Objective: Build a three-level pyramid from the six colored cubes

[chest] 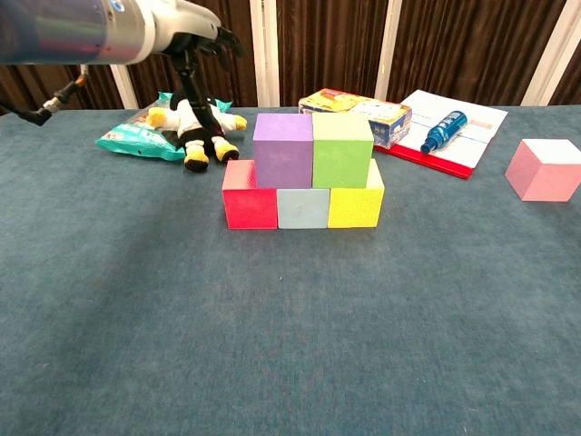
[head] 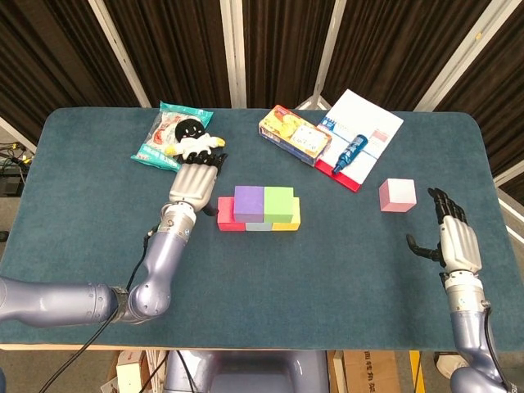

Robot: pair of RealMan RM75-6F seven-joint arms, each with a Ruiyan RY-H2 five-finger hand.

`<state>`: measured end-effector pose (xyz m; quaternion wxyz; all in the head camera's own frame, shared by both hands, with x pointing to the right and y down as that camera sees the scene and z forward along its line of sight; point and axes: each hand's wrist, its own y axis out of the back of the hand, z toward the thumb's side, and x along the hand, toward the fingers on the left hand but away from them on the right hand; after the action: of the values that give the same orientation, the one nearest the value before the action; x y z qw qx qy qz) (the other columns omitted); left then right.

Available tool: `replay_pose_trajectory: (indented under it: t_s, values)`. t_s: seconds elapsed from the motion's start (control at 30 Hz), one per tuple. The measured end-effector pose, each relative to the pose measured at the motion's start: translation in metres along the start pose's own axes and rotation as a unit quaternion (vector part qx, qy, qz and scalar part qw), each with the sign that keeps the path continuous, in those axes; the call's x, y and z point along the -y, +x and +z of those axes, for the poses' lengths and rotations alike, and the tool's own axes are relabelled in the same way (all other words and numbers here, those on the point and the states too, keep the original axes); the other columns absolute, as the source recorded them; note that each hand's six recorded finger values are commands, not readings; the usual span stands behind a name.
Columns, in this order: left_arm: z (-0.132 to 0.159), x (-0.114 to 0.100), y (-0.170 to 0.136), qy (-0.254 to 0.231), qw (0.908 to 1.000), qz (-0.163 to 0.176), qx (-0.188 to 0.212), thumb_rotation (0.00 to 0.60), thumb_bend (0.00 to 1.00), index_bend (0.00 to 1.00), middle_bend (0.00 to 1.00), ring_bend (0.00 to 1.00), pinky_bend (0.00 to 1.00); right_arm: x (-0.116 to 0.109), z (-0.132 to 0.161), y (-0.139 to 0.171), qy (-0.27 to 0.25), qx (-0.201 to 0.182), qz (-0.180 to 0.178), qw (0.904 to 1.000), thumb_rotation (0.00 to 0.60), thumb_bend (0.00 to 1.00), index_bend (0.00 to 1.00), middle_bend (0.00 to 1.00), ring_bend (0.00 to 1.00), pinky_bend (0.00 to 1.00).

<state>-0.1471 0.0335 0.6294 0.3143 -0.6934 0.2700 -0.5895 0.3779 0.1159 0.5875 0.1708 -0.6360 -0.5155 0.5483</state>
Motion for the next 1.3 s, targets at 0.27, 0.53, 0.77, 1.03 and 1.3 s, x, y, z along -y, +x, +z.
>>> replay_pose_trajectory:
  t_s: [0.27,0.53,0.77,1.03,1.3]
  values:
    - [-0.037,-0.012,-0.029,-0.034,0.9983,0.048,-0.002,0.6,0.17,0.0,0.08,0.01,0.01,0.005,0.004,0.003,0.013,-0.008,0.007,0.9999,0.6,0.36,0.0,0.0,0.0,0.0]
    - [-0.103,-0.015,-0.08,-0.084,0.9914,0.097,-0.026,0.6,0.14,0.0,0.08,0.01,0.01,0.012,0.009,0.007,0.036,-0.021,0.013,0.9991,0.6,0.36,0.0,0.0,0.0,0.0]
    - [-0.159,-0.005,-0.13,-0.098,0.9867,0.117,-0.056,0.6,0.13,0.0,0.06,0.0,0.01,0.018,0.014,0.008,0.059,-0.029,0.014,0.9977,0.6,0.32,0.0,0.0,0.0,0.0]
    - [-0.192,0.0,-0.163,-0.1,0.9826,0.141,-0.069,0.6,0.13,0.0,0.06,0.0,0.01,0.017,0.033,-0.014,0.095,-0.048,0.008,0.9943,0.6,0.31,0.0,0.0,0.0,0.0]
    - [-0.202,-0.001,-0.168,-0.107,0.9801,0.152,-0.07,0.6,0.13,0.0,0.06,0.0,0.01,0.025,0.038,-0.057,0.162,-0.038,0.038,0.9854,0.6,0.31,0.0,0.0,0.0,0.0]
